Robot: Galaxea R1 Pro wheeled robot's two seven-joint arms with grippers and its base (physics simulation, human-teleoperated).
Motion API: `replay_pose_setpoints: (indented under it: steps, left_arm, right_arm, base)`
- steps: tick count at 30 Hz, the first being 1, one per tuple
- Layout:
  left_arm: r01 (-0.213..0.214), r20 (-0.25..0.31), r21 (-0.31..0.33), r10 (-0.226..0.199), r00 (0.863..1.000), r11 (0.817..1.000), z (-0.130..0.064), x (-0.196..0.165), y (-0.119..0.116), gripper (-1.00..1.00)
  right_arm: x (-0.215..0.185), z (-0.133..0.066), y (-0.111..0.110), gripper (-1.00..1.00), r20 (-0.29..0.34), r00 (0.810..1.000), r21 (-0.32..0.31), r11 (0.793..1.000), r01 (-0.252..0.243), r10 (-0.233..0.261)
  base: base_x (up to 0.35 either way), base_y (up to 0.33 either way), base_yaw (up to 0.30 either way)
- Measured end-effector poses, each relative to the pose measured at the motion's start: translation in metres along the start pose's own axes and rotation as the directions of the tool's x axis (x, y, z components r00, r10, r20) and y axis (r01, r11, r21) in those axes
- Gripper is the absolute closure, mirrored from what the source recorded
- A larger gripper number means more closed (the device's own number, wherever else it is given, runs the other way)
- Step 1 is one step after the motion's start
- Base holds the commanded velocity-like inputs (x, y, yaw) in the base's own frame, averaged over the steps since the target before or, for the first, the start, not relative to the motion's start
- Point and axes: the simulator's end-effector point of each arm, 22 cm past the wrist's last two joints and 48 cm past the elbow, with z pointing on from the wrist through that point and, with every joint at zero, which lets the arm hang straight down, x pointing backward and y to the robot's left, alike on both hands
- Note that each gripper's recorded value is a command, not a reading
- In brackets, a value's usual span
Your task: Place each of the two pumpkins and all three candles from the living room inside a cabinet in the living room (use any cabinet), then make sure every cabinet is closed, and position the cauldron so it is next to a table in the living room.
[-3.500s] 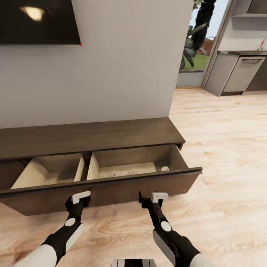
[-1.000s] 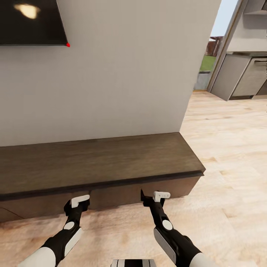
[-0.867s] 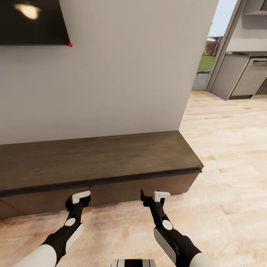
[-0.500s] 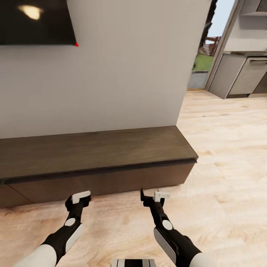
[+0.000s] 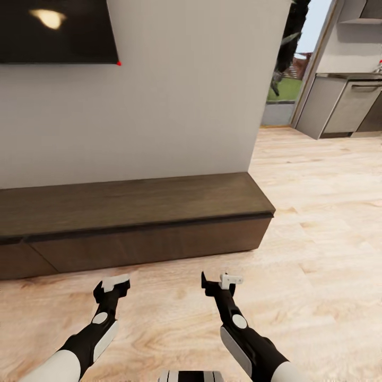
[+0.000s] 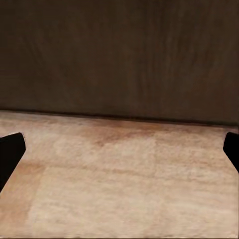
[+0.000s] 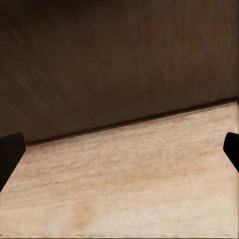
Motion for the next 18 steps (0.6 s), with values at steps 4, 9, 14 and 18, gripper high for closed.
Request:
replay_pose_setpoints:
  steps: [4,9,14,18]
  left_arm:
    - [-0.053,-0.111,0.022,0.056,0.992,0.998,-0.002,0.023,-0.007,-1.0]
    - [-0.094,-0.282,0.066,0.109,0.953,0.993,-0.006,0.038,-0.019,-1.0]
    - [-0.12,-0.43,0.115,0.158,0.889,0.986,-0.018,0.049,-0.031,-1.0]
    - [-0.121,-0.482,0.131,0.169,0.859,0.984,-0.025,0.053,-0.033,-1.0]
  right_arm:
    - [0.022,0.0,-0.007,-1.0,-0.112,0.994,0.022,1.0,-0.018,0.021]
    - [0.056,-0.006,-0.011,-1.0,-0.288,0.953,0.049,0.995,-0.084,0.095]
    - [0.076,-0.014,-0.007,-1.0,-0.408,0.901,0.056,0.989,-0.138,0.149]
    - [0.022,-0.009,0.02,-1.0,-0.346,0.919,-0.023,0.977,-0.211,0.191]
  base:
    - [-0.16,0.017,0.0]
    - [-0.11,0.006,0.0]
    - [-0.011,0.001,0.0]
    - [-0.001,0.0,0.0]
